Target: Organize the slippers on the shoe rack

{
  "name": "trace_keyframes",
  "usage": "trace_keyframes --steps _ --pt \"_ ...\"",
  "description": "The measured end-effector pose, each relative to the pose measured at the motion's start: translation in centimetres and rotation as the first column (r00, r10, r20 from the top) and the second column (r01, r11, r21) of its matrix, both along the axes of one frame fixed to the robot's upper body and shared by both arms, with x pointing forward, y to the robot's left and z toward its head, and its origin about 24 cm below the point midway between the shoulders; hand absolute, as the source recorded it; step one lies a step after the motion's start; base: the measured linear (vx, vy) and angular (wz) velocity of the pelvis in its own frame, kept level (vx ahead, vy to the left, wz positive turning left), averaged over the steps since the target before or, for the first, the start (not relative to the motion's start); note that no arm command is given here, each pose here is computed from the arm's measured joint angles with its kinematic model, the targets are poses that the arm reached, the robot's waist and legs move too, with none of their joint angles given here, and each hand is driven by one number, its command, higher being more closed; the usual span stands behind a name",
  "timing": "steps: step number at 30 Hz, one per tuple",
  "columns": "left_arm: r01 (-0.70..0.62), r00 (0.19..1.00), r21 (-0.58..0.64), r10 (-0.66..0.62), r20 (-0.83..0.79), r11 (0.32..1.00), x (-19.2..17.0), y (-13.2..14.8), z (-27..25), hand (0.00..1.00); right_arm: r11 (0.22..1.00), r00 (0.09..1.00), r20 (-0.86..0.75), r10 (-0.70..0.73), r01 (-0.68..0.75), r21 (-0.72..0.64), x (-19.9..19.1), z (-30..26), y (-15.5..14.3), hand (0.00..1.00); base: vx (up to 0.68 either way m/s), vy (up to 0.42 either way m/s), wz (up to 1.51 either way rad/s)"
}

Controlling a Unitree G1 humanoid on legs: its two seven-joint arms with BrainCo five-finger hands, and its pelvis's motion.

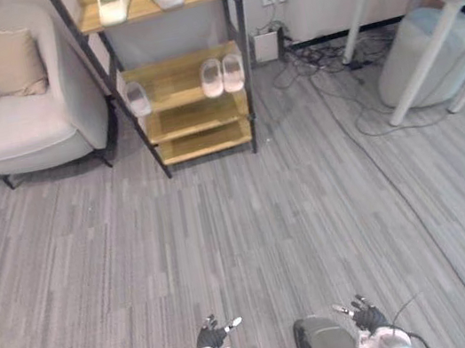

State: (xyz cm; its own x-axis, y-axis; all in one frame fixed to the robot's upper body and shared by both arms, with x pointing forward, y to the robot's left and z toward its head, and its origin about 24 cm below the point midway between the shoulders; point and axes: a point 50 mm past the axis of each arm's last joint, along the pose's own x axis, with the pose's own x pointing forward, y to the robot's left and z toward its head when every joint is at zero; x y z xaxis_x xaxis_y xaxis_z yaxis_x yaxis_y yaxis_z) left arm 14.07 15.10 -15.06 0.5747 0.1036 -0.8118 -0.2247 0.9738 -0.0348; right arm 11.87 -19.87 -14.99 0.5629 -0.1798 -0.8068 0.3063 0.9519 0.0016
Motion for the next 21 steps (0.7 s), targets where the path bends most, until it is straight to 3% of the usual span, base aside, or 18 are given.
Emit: trace_keyframes --steps 6,14,17,21 --pt "-0.001 0.998 0.009 0.000 0.060 1.000 1.1 0.1 0.7 0.00 1.000 1.000 -0.003 -0.002 0.002 0.016 0.0 -0.1 0.7 0.00 0.32 -0.015 -0.10" --pt "-0.017 0.998 0.027 0.015 0.066 0.999 0.8 1.0 0.7 0.00 0.996 0.999 -0.018 0.038 -0.037 0.078 -0.3 -0.5 3.3 0.00 0.54 0.213 -0.24" --pt "0.066 0.998 0.039 -0.066 0.021 0.997 0.4 0.5 0.3 0.00 0.997 1.000 0.011 0.016 -0.016 0.072 -0.1 -0.2 2.8 0.00 0.52 0.145 0.31" --pt "0.079 0.997 0.026 -0.078 -0.009 0.997 0.0 0.0 0.0 0.00 0.999 1.000 0.020 -0.012 0.011 0.044 -0.4 0.0 1.4 0.00 0.44 -0.015 0.39"
